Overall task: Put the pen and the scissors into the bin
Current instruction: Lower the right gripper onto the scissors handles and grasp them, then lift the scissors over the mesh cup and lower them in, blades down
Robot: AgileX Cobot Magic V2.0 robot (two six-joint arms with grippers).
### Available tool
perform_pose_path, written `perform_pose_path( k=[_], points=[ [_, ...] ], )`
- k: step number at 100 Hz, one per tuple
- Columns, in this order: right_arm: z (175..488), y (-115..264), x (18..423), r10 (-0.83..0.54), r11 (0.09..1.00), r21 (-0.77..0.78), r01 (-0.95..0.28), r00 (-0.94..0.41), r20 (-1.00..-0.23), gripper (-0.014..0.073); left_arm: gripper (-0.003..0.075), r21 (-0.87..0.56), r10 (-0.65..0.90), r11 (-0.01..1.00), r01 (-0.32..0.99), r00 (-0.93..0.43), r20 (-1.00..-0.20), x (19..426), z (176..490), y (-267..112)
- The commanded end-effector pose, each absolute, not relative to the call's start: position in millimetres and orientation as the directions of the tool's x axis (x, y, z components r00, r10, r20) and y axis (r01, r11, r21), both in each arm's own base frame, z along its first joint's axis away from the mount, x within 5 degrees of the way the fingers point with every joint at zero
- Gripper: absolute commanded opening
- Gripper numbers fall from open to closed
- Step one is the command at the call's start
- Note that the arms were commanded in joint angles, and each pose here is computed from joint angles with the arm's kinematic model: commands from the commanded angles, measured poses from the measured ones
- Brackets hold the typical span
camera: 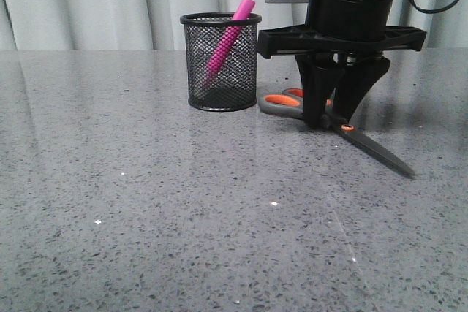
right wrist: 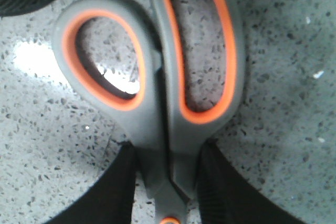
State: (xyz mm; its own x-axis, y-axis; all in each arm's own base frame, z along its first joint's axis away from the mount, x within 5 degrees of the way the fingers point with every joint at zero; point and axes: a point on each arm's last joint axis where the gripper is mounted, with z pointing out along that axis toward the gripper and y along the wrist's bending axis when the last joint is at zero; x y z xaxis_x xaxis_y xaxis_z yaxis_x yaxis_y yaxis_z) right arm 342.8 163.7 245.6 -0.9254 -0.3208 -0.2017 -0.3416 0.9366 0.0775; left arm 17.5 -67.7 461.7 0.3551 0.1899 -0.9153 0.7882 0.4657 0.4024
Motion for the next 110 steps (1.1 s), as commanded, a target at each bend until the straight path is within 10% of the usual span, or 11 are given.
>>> perform_pose_path(
  k=[1, 41, 67, 110],
  points=[
    [254, 156, 343, -0.317, 0.940, 0.056, -0.337, -0.921, -0.227, -0.0066, -0.0022, 0.372, 0.119, 0.499, 0.782, 0.364, -0.924, 17, 473, -67],
    [367, 124, 297, -0.227, 0.946, 0.066, -0.317, -0.795, -0.562, -0.0066, -0.0022, 0.372, 0.119, 0.501, 0.781, 0.364, -0.924, 17, 473, -67],
    [436, 139, 286, -0.054, 0.906, 0.120, -0.407, -0.391, -0.919, -0.0066, -0.0022, 0.371, 0.112, 0.520, 0.769, 0.370, -0.922, 18, 474, -66],
    [390, 192, 325, 0.131, 0.851, 0.065, -0.520, 0.090, -0.987, -0.0068, -0.0022, 0.373, 0.118, 0.506, 0.778, 0.366, -0.923, 17, 473, -66]
  ],
)
